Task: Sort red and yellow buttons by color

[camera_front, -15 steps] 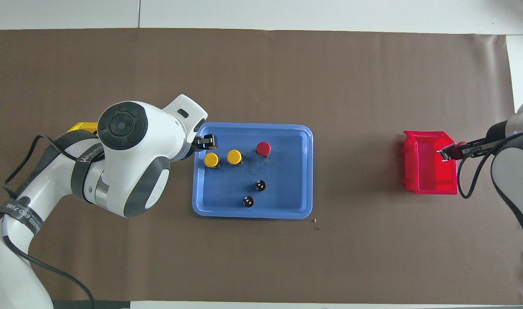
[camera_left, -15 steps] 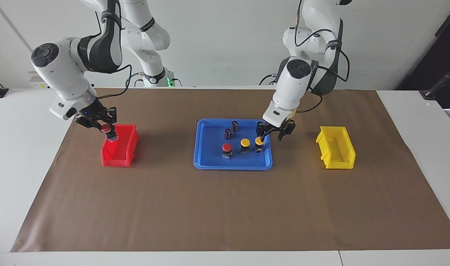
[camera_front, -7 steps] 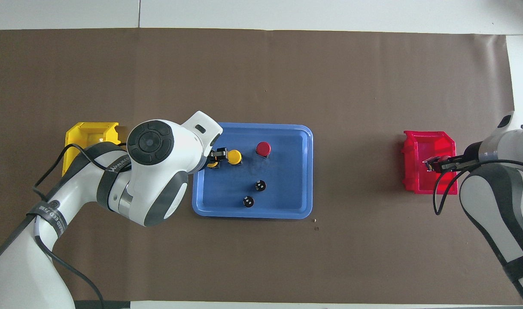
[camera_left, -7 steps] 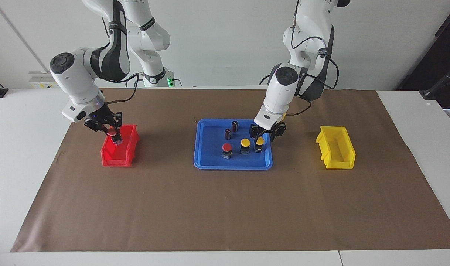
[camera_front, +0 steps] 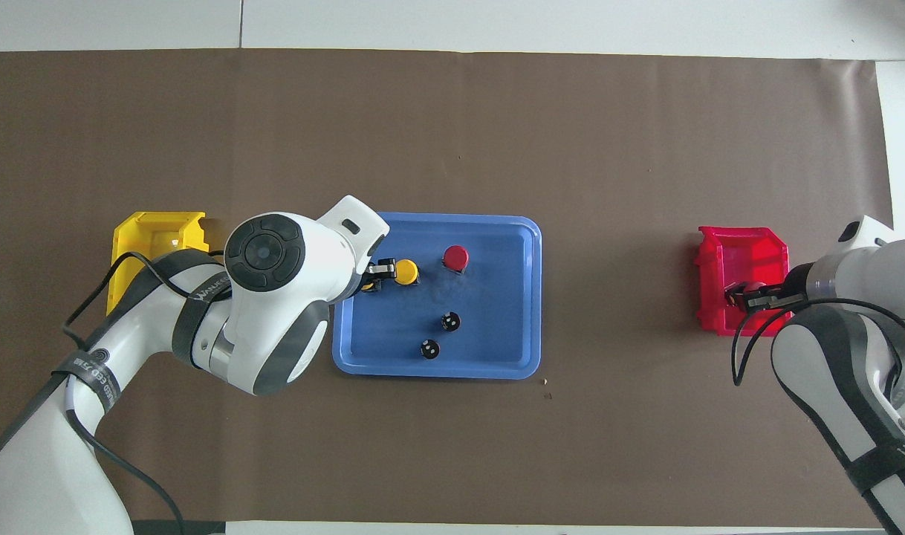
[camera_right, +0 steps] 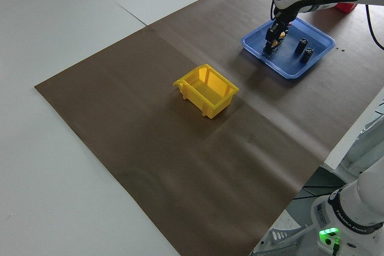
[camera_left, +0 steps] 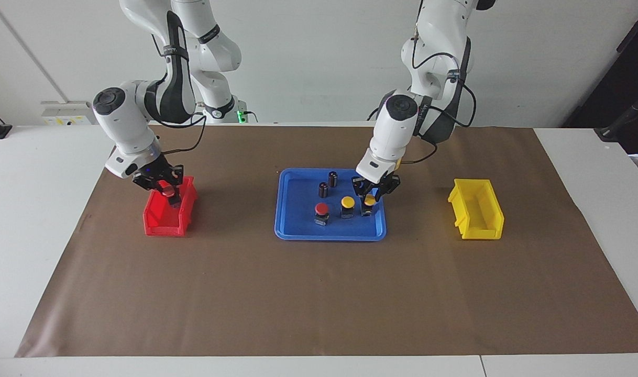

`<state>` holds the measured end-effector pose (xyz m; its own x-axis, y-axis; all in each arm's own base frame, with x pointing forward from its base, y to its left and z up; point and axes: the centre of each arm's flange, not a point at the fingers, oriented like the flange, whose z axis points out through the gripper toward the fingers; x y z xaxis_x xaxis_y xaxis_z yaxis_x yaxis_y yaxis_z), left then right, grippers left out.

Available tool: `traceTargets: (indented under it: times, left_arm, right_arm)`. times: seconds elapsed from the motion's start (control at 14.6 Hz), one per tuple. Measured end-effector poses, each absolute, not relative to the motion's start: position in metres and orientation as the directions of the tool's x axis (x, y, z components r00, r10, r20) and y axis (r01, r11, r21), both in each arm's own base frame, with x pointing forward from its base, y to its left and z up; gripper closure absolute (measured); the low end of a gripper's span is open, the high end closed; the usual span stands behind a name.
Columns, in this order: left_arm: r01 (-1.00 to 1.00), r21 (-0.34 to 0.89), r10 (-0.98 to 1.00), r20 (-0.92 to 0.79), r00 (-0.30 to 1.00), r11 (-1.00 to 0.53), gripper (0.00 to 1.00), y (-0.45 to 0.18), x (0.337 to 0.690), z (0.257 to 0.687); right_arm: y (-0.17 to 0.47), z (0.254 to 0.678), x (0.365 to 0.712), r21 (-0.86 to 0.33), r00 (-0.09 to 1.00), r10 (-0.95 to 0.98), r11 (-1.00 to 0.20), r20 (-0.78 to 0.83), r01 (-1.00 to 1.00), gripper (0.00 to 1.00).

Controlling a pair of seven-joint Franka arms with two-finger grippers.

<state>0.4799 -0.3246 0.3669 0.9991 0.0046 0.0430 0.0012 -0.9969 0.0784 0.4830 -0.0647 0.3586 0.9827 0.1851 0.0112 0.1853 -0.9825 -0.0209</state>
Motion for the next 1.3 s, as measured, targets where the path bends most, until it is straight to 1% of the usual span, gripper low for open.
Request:
traceTargets:
  times: [0.07,0.14,0.2,0.27,0.34,0.48,0.55,0.68,0.75,0.89,1.02,1.16,1.3]
  left_arm:
    - [0.008,0.080,0.011,0.045,0.999,-0.997,0.59,-0.324,0.481,0.368]
    - [0.014,0.081,0.017,0.045,0.999,-0.997,0.59,-0.325,0.482,0.372]
    - [0.017,0.075,0.019,0.036,0.999,-0.997,0.59,-0.325,0.484,0.380]
    - [0.020,0.060,0.021,0.014,1.000,-0.998,0.59,-0.324,0.487,0.393]
    - [0.024,0.041,0.023,-0.014,1.000,-0.999,0.59,-0.321,0.490,0.411]
    - [0.008,0.014,0.007,-0.058,0.998,-1.000,0.59,-0.299,0.499,0.451]
    - [-0.010,0.011,-0.011,-0.067,0.998,-1.000,0.59,-0.275,0.507,0.467]
    - [-0.048,0.014,-0.049,-0.081,0.996,-0.999,0.59,-0.203,0.528,0.488]
    - [-0.066,0.018,-0.067,-0.089,0.994,-0.998,0.59,-0.161,0.536,0.495]
    - [-0.079,0.028,-0.081,-0.099,0.992,-0.996,0.59,-0.091,0.545,0.504]
    - [-0.082,0.035,-0.085,-0.111,0.990,-0.996,0.59,-0.054,0.544,0.500]
    - [-0.093,0.039,-0.097,-0.117,0.988,-0.995,0.59,-0.032,0.538,0.486]
    - [-0.096,0.039,-0.099,-0.098,0.990,-0.995,0.59,-0.023,0.530,0.467]
  right_arm:
    - [-0.065,0.359,0.483,-0.021,0.983,0.185,-0.982,0.012,0.185,0.59]
    - [-0.065,0.360,0.483,-0.020,0.983,0.185,-0.982,0.014,0.185,0.54]
    - [-0.065,0.362,0.483,-0.019,0.982,0.188,-0.982,0.017,0.189,0.45]
    - [-0.065,0.367,0.484,-0.020,0.981,0.191,-0.981,0.015,0.192,0.32]
    - [-0.065,0.373,0.487,-0.024,0.981,0.193,-0.981,0.005,0.193,0.22]
    - [-0.065,0.401,0.498,-0.023,0.978,0.208,-0.978,-0.023,0.207,0.01]
    - [-0.064,0.421,0.507,-0.019,0.975,0.218,-0.976,-0.034,0.217,0.00]
    - [-0.046,0.466,0.525,-0.016,0.967,0.251,-0.968,-0.040,0.250,0.00]
    - [-0.028,0.484,0.534,-0.013,0.967,0.253,-0.968,-0.039,0.252,0.00]
    - [0.038,0.510,0.554,-0.001,0.975,0.220,-0.976,-0.010,0.220,0.00]
    - [0.136,0.516,0.562,-0.002,0.989,0.143,-0.990,0.037,0.143,0.00]
    - [0.230,0.508,0.564,-0.020,0.997,0.044,-0.999,0.064,0.046,0.00]
    - [0.290,0.490,0.573,-0.026,0.998,-0.004,-1.000,0.062,-0.003,0.00]
